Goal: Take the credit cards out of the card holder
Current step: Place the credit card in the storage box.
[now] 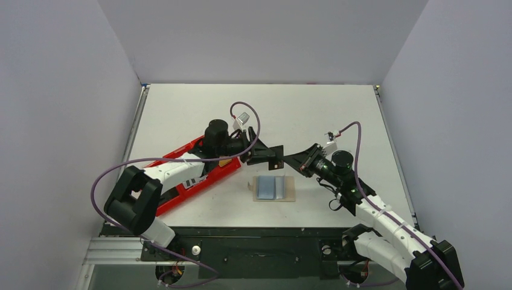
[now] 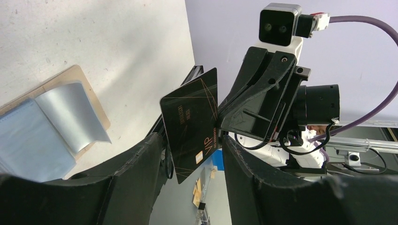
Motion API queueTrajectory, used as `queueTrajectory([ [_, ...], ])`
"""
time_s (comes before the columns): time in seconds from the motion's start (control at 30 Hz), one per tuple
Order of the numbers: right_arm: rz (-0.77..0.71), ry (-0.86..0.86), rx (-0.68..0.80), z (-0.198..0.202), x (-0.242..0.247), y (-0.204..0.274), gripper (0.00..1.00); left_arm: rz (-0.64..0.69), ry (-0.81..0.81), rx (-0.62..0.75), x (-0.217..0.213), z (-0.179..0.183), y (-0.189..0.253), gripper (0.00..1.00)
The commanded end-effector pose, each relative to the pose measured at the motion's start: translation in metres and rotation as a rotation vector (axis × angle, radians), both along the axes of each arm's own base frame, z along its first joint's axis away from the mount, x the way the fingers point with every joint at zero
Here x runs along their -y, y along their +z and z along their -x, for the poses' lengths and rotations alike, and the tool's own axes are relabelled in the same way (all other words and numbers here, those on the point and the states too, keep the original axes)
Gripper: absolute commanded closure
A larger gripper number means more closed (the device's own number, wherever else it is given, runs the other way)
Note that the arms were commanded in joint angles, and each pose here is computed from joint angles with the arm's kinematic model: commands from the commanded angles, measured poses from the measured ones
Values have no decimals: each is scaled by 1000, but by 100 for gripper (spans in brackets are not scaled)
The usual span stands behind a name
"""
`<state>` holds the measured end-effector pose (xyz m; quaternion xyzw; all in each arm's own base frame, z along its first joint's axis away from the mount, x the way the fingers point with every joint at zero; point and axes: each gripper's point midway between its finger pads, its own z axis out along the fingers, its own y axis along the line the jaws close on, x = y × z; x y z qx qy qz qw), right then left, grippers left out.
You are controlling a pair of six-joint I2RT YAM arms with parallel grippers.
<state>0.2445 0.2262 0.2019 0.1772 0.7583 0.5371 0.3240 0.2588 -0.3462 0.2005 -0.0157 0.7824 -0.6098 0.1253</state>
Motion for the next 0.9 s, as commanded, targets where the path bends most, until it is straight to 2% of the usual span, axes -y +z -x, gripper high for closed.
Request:
queueTrajectory([
  [0.0, -37, 1, 77, -3, -1, 30, 100, 20, -21, 40, 1, 3, 6, 53],
  [0.27, -72, 25, 63, -4, -8, 26, 100, 51, -35, 42, 3, 5, 13, 53],
  [0.37, -78, 29, 61, -5, -10, 25, 100, 75, -42, 39, 5, 5, 17, 57],
  [0.57, -58, 31, 48, -4, -10, 16, 100, 92, -44, 35, 6, 7, 20, 75],
  [0.7, -17, 26, 45, -5, -8, 10, 100, 91, -44, 35, 6, 7, 20, 98],
  [0.77, 15, 22, 44, -6, -6, 6, 87, 81, -39, 34, 6, 7, 18, 100],
  [0.8, 38, 14, 28, -5, -4, 1, 69, 69, -33, 27, 5, 7, 15, 100],
  [0.83, 62, 12, 40, -6, -3, 2, 61, 61, -32, 34, 5, 6, 14, 100],
  [0.87, 90, -1, 23, -6, 1, -4, 47, 46, -24, 25, 3, 7, 11, 100],
])
